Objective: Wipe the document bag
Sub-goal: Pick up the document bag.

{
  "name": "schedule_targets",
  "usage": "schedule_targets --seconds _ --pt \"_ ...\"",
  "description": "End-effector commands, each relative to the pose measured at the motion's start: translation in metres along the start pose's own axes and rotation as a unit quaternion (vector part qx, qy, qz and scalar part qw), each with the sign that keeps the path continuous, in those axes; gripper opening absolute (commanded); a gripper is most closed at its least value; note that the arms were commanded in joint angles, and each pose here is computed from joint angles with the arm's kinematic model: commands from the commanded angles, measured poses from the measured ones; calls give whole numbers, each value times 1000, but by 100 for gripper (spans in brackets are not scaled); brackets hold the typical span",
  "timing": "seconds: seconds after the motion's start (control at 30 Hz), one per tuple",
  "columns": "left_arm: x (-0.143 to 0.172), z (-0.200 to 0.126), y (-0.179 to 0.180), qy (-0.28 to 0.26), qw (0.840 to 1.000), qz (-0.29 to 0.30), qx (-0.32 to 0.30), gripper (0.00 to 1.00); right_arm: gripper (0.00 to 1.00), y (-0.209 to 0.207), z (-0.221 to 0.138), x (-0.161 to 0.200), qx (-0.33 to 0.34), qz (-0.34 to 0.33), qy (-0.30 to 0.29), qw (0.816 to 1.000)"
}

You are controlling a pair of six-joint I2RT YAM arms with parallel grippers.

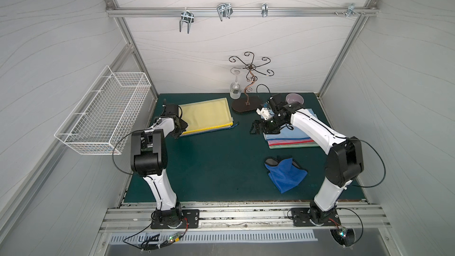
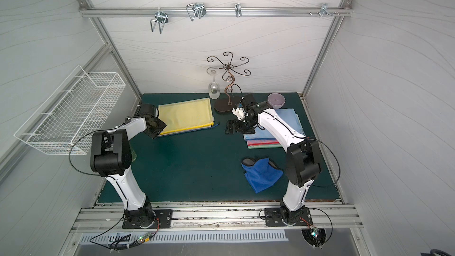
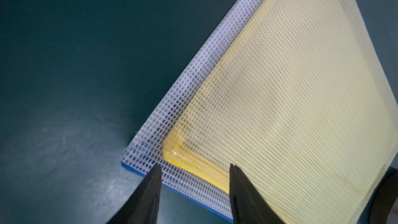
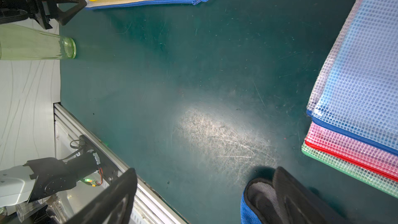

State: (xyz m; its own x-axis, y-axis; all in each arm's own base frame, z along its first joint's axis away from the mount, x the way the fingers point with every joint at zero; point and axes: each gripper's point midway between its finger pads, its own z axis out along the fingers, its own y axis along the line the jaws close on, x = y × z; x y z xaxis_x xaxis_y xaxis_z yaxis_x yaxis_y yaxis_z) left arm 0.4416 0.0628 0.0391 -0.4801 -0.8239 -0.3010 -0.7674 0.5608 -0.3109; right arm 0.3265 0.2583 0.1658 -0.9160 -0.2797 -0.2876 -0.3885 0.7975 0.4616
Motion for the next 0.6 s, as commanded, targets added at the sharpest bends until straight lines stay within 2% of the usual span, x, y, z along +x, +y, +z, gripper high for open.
schedule_targets --seconds 0.0,0.43,0.57 --pt "-16 2 -5 -17 1000 2 -3 54 99 -2 -1 -2 -8 0 8 1000" --pt "-9 24 2 0 1000 0 -19 56 99 -4 8 -7 -11 4 19 1000" --pt "-5 33 -1 12 1000 1 -13 52 99 -5 8 -9 -11 3 19 1000"
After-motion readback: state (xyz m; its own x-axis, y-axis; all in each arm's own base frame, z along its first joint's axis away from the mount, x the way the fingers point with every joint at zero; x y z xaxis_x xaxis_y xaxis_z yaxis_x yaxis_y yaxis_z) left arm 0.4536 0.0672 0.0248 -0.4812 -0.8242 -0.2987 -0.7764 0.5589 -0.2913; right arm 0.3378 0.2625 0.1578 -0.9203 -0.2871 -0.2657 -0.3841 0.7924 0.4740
